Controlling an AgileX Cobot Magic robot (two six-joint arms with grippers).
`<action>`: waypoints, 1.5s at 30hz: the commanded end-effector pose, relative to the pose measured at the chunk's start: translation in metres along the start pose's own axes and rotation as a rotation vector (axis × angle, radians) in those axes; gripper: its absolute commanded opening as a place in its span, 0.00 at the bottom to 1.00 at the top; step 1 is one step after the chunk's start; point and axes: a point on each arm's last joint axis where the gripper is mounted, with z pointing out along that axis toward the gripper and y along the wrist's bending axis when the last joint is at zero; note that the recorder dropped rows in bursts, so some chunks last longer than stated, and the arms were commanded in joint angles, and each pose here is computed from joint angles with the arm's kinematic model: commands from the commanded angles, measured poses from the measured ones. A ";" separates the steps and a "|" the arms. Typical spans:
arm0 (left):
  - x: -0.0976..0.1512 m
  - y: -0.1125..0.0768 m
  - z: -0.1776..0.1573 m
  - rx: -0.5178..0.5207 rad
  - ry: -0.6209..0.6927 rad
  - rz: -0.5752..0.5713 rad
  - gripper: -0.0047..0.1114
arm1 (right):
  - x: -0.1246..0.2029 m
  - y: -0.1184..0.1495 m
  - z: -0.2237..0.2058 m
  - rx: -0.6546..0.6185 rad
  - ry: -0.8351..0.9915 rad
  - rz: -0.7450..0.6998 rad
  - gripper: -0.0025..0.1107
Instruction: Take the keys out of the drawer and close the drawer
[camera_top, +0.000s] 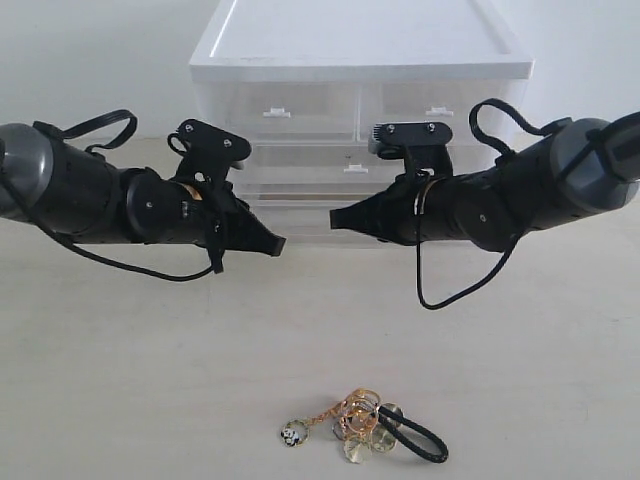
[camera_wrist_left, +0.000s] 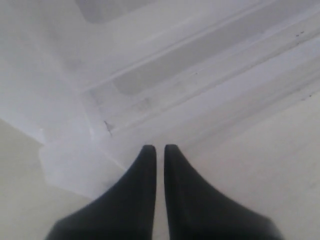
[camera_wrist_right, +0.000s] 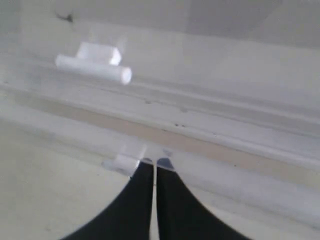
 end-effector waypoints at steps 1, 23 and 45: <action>-0.010 0.002 0.008 -0.014 -0.045 0.008 0.08 | -0.008 -0.001 0.000 -0.011 -0.062 -0.008 0.02; -0.025 0.001 -0.001 0.018 -0.027 0.052 0.08 | -0.002 -0.002 -0.010 -0.018 -0.079 -0.061 0.02; 0.023 -0.002 -0.152 -0.022 -0.237 -0.128 0.08 | 0.047 -0.013 -0.145 -0.005 -0.403 0.058 0.02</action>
